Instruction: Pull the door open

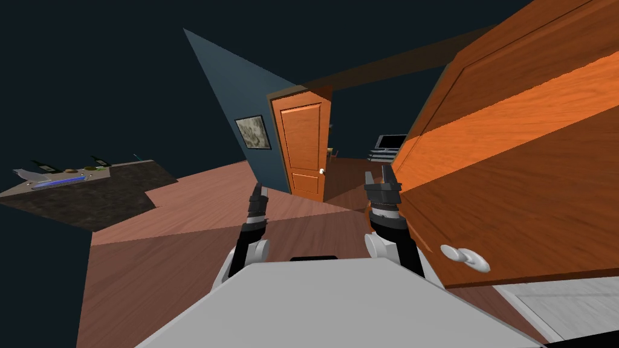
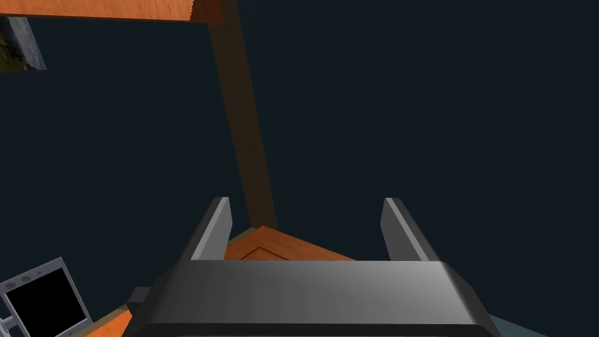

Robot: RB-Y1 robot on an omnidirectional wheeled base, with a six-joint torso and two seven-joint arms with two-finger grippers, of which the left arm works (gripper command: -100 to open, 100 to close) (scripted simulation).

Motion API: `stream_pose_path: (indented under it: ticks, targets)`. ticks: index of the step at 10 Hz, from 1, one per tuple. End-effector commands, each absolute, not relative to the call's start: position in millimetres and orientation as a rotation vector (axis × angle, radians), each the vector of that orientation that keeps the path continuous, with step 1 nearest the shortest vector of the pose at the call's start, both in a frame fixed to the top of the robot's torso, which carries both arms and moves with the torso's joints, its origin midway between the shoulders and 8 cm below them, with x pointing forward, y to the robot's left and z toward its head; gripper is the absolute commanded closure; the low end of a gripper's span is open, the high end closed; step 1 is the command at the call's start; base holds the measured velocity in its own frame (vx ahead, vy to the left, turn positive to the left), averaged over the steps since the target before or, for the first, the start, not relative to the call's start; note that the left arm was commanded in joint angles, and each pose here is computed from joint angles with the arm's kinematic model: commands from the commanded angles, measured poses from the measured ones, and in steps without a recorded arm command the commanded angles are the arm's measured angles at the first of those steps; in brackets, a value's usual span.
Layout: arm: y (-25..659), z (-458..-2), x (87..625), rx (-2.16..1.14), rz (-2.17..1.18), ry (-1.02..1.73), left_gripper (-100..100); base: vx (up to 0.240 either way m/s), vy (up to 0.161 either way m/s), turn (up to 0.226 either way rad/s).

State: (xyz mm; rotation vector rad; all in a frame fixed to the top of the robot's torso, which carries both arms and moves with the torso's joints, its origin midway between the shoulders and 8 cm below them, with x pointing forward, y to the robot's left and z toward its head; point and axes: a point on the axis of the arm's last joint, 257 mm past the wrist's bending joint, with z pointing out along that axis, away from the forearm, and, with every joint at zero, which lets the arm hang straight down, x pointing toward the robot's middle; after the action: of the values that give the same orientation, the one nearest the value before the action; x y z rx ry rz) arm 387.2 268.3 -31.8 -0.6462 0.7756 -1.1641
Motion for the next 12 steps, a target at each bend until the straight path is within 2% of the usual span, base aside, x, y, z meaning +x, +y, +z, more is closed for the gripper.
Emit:
stream_pose_path:
  ticks: [1, 12]
  targets:
    - [266.3, -41.7, 391.0, -0.631, -1.136, 0.803, -100, 0.116, -0.070, -0.010]
    - [259.5, -115.1, 417.7, -0.509, -0.942, 0.989, -100, 0.110, -0.068, -0.014]
